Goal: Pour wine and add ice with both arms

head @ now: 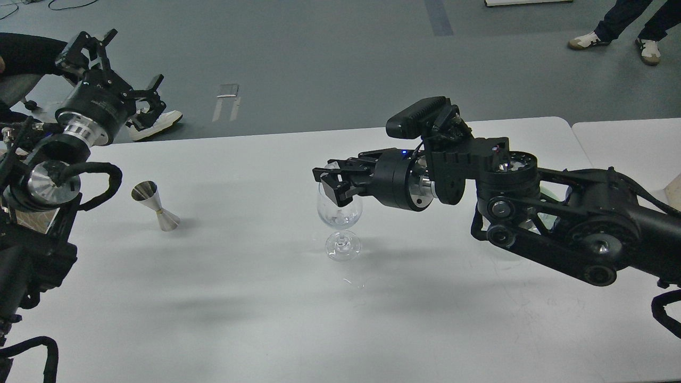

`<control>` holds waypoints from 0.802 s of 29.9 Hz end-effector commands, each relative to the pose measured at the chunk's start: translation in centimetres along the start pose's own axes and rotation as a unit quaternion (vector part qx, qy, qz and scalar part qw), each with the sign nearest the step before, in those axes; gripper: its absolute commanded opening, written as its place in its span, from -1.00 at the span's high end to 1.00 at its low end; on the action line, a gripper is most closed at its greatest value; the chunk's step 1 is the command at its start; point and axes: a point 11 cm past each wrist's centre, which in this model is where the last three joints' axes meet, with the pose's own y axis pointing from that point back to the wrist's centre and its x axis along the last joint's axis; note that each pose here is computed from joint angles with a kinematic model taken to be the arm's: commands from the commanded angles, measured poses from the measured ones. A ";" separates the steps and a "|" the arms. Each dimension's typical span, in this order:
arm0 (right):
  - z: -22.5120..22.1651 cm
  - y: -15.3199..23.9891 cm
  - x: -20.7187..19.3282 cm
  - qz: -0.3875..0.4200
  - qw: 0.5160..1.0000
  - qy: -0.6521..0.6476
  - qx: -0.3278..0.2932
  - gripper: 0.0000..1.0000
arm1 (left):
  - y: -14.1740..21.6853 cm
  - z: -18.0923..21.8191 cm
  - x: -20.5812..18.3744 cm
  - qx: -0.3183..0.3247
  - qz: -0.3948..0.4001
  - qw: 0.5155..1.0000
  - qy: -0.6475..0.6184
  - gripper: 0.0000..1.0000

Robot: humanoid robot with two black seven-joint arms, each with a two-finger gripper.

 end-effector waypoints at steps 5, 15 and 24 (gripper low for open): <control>0.0 0.0 0.0 0.000 1.000 0.000 0.000 0.20 | 0.0 0.1 0.0 0.000 -0.001 1.000 0.000 -0.93; 0.0 0.4 2.1 0.034 0.999 -0.009 0.002 -0.54 | 0.0 0.3 0.1 -0.002 0.001 1.000 -0.002 -0.93; 1.3 3.0 8.5 0.144 0.988 -0.059 0.000 -1.00 | 0.0 0.4 -0.1 -0.003 -0.004 1.000 -0.004 -0.93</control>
